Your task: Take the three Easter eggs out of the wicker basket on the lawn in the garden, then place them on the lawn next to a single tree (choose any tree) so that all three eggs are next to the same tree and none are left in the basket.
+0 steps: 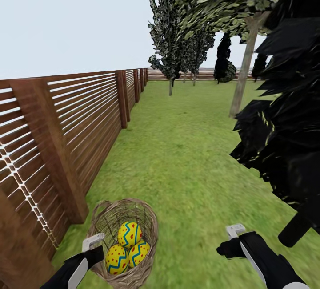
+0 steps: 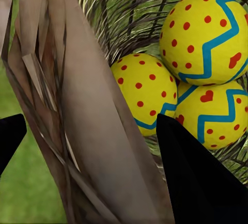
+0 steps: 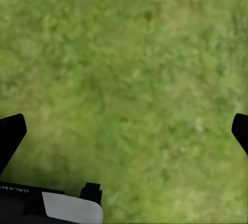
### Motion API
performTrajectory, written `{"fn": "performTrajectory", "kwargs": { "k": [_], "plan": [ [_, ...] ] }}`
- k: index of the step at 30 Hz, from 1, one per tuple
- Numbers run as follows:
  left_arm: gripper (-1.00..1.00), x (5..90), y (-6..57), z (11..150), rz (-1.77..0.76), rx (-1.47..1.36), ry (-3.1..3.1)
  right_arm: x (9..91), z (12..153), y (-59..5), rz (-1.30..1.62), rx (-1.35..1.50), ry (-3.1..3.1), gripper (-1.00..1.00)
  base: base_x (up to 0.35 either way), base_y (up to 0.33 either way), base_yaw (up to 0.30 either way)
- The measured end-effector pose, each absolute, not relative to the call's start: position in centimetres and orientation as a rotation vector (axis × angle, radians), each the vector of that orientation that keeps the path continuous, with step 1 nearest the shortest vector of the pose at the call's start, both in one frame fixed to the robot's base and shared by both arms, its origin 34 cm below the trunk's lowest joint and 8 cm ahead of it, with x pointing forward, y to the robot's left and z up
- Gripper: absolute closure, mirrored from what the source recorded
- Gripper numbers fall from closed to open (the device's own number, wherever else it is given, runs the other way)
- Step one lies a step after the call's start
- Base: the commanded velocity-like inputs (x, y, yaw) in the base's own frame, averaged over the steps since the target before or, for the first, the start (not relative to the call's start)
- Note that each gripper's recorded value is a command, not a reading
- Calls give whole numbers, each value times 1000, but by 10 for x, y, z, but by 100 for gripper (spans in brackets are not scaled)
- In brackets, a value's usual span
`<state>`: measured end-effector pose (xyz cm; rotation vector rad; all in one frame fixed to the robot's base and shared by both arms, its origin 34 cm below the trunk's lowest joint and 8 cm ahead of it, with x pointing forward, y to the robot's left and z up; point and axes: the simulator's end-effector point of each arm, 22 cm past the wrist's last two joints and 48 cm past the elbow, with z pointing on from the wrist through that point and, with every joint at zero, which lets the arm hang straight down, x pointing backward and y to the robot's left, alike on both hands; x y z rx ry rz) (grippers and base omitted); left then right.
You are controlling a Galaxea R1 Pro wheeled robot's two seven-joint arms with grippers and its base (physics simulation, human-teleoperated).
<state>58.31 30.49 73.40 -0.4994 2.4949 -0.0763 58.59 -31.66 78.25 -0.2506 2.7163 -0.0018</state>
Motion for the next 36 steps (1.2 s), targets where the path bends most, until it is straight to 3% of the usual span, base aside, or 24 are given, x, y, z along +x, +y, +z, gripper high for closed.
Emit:
{"fn": "performTrajectory", "kwargs": {
  "k": [36],
  "plan": [
    [100,583,304,734,-77,-497,2494,586,783,-318,-3,-247,2715,-100,339,89,-17]
  ]
}}
